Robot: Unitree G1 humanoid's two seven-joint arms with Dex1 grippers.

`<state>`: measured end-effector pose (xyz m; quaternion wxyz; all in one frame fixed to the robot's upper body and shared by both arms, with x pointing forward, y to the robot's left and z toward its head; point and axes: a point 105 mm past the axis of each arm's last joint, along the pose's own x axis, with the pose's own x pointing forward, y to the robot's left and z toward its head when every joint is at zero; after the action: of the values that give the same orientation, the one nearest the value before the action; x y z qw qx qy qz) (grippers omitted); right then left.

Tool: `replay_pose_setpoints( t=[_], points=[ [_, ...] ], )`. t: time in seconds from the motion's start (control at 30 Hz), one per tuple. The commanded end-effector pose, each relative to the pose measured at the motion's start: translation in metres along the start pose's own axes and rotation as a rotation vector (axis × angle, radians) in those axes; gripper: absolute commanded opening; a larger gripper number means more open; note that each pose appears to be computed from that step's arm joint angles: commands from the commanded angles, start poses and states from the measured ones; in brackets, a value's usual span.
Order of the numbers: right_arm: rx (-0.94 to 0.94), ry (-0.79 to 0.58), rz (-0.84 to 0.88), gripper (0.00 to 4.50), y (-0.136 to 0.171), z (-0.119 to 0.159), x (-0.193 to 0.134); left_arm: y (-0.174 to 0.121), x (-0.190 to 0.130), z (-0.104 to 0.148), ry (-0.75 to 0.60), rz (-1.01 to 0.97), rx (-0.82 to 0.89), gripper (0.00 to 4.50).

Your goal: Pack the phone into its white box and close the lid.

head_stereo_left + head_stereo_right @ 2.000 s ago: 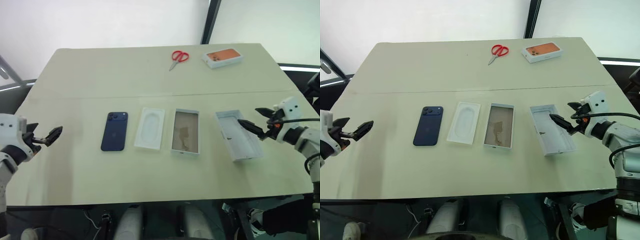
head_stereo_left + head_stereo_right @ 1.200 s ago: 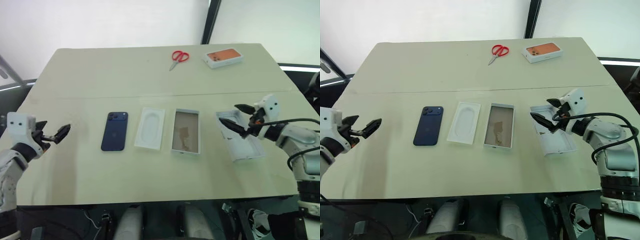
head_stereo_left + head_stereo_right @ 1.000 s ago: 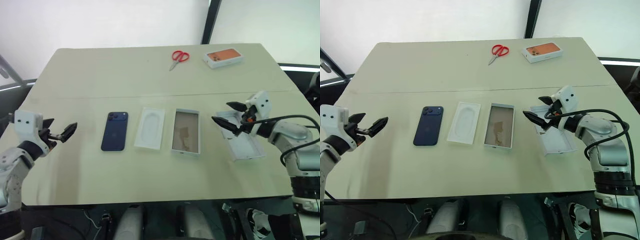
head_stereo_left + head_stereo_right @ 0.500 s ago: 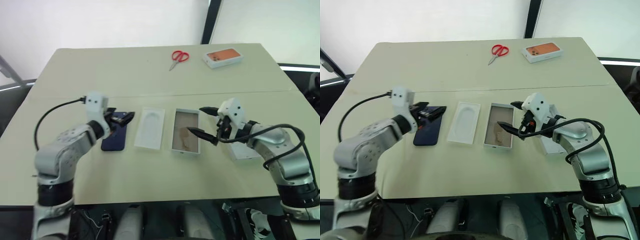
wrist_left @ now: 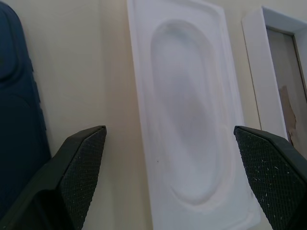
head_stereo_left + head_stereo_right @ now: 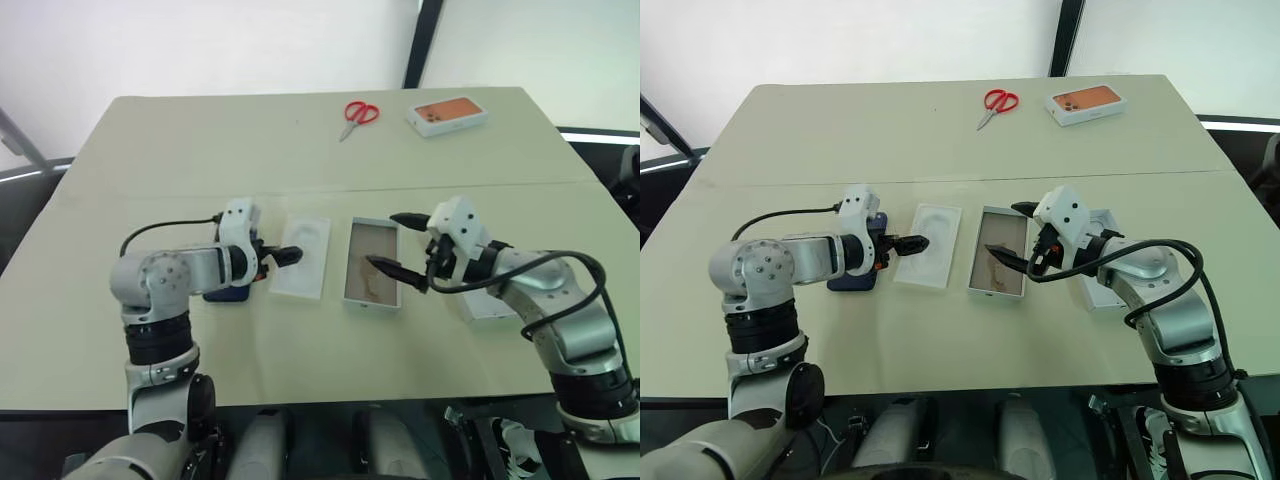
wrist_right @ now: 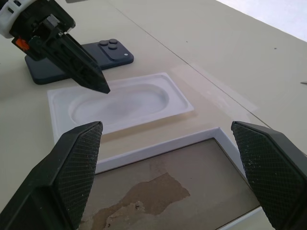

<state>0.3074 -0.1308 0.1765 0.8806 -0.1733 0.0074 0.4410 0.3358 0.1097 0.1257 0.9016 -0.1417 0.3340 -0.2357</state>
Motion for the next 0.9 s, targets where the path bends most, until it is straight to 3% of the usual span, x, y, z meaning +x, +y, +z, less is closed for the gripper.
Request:
replay_pose_setpoints(
  t=[0.03,0.1,0.2,0.4,0.6,0.73,0.9],
  points=[
    [-0.030,-0.036,0.012,4.50,0.003,0.010,0.001,-0.008,-0.002,0.005,-0.015,-0.048,-0.005,4.47],
    [-0.030,-0.036,0.015,4.50,0.003,0.010,0.001,-0.004,-0.001,0.004,-0.006,-0.034,-0.020,4.24],
    [-0.030,-0.033,0.019,4.50,0.004,0.009,0.001,0.001,-0.001,0.003,-0.006,-0.023,-0.045,3.17],
    [-0.033,-0.028,0.028,4.50,0.006,0.009,0.001,0.004,-0.002,0.005,-0.015,-0.013,-0.065,0.13],
    [-0.038,-0.028,0.036,4.50,0.007,0.011,0.000,0.009,-0.008,0.012,-0.056,-0.017,-0.103,0.06],
    [-0.057,-0.020,0.055,4.50,0.010,0.013,0.000,0.025,-0.024,0.035,-0.173,-0.037,-0.232,0.06],
    [-0.146,0.109,0.260,4.50,0.045,-0.007,-0.003,0.031,-0.035,0.050,-0.243,-0.079,-0.304,0.06]
  ],
)
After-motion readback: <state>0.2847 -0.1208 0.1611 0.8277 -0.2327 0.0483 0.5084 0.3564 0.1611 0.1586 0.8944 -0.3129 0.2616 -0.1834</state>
